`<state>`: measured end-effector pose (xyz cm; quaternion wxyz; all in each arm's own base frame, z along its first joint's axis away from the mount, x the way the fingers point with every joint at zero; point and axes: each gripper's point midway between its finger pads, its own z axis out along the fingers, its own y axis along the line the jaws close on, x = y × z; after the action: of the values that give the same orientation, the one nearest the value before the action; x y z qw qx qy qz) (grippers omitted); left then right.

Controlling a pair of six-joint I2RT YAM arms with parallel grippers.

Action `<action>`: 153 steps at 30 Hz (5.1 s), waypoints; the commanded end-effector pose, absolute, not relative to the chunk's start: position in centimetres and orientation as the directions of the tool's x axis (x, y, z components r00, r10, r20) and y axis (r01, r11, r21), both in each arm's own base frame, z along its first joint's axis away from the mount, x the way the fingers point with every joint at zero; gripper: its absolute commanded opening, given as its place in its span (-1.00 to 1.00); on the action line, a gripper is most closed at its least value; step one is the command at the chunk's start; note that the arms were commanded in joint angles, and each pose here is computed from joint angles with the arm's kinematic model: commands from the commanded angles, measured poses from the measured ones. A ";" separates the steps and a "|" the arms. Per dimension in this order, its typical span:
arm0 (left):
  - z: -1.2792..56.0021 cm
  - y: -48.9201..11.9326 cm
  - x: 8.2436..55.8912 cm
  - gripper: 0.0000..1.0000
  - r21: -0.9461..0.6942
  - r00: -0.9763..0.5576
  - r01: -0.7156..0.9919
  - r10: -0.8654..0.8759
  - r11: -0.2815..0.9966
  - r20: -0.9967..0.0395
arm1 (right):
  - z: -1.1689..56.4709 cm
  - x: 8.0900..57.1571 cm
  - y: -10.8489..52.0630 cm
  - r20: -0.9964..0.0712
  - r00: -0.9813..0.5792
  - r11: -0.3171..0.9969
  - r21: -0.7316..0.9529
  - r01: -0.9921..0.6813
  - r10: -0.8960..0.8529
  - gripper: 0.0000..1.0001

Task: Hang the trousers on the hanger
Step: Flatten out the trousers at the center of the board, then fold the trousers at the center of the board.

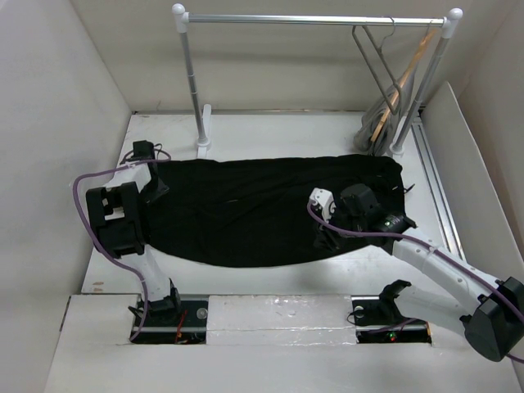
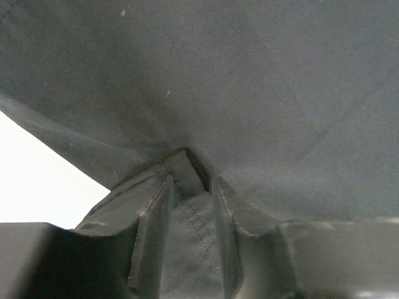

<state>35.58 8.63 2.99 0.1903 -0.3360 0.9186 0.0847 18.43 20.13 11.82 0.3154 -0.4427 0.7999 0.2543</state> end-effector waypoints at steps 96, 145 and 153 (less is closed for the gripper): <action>37.3 15.0 26.9 -1.00 -0.561 0.198 -0.701 -0.637 0.439 -0.745 | 13.9 21.6 -5.3 -0.512 -0.829 0.969 0.034 0.244 0.226 -1.00; 25.9 24.4 45.3 -1.00 -0.231 -0.036 -0.917 -0.644 0.324 -0.764 | 12.9 25.7 -6.4 -0.439 -0.880 0.983 0.123 0.140 0.180 -1.00; 26.4 21.9 50.2 -1.00 -0.255 -0.063 -0.873 -0.614 0.416 -0.787 | 12.1 32.2 -9.7 -0.460 -0.855 0.969 0.167 0.181 0.239 -1.00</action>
<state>48.39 22.02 25.18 0.4193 -0.5332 0.7197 0.1480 27.72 -8.09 10.81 0.1834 0.1143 0.9746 0.0592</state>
